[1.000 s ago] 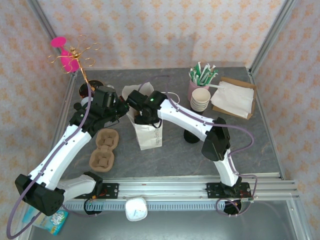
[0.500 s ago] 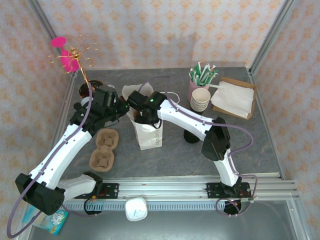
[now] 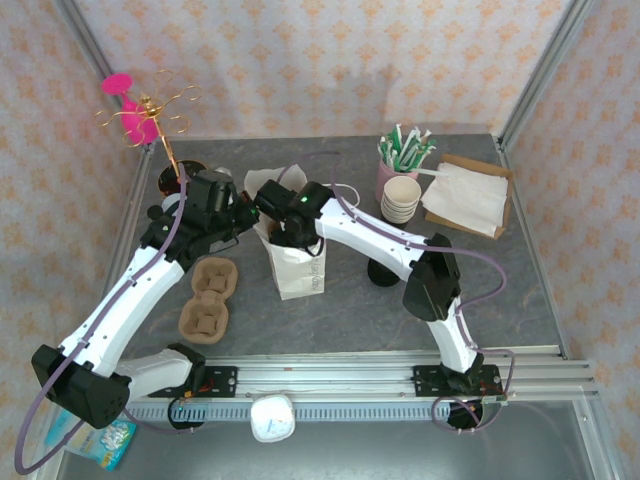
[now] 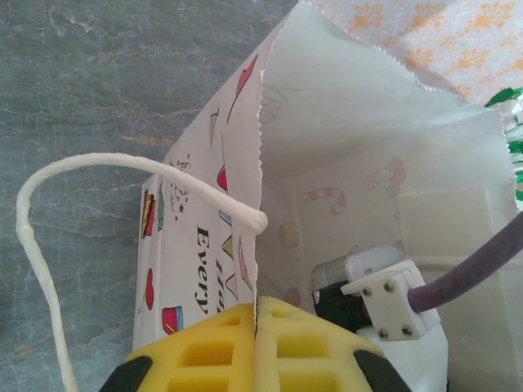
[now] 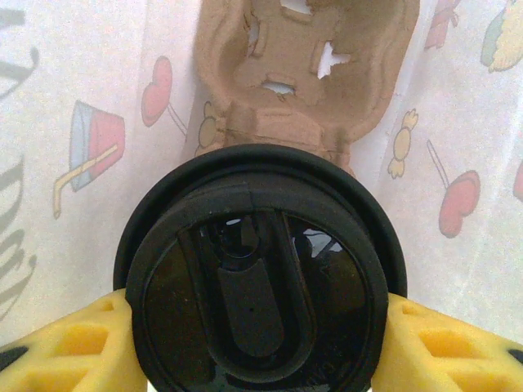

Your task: Pack the takeout coffee

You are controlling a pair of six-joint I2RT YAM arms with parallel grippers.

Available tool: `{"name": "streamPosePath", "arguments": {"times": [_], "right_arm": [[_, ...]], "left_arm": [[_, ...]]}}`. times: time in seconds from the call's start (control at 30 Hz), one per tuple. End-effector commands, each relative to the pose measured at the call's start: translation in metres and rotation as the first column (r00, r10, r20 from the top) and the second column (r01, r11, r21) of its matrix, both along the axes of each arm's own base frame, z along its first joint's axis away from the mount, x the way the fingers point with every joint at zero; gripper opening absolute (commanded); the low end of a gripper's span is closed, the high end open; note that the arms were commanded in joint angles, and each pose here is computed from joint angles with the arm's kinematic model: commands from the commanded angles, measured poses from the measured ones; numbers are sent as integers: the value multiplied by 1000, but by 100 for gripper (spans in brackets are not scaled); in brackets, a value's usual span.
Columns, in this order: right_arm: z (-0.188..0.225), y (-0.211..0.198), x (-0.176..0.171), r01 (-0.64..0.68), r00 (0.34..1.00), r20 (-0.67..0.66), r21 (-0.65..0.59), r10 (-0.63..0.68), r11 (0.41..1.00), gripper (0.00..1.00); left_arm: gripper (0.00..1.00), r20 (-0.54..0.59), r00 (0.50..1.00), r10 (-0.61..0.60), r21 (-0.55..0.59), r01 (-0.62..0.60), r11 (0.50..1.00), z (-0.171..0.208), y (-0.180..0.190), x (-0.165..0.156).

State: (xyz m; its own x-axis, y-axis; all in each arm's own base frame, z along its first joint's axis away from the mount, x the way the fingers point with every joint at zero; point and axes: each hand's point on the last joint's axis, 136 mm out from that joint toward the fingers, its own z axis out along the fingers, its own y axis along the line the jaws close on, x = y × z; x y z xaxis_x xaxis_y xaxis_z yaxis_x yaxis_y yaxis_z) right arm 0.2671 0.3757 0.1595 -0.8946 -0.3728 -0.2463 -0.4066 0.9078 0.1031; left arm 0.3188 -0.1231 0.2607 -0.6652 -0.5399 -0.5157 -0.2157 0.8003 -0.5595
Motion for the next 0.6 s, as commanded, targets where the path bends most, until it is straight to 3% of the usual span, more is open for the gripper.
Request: {"name": "streamPosePath", "arguments": {"times": [0.0, 0.57], "right_arm": [[11, 5, -5, -32, 999, 7, -1, 32, 999, 51], [-29, 0, -15, -37, 998, -56, -49, 34, 998, 51]], "left_arm": [[4, -13, 1000, -22, 40, 23, 999, -3, -1, 3], [6, 17, 1000, -24, 25, 24, 999, 4, -3, 5]]}}
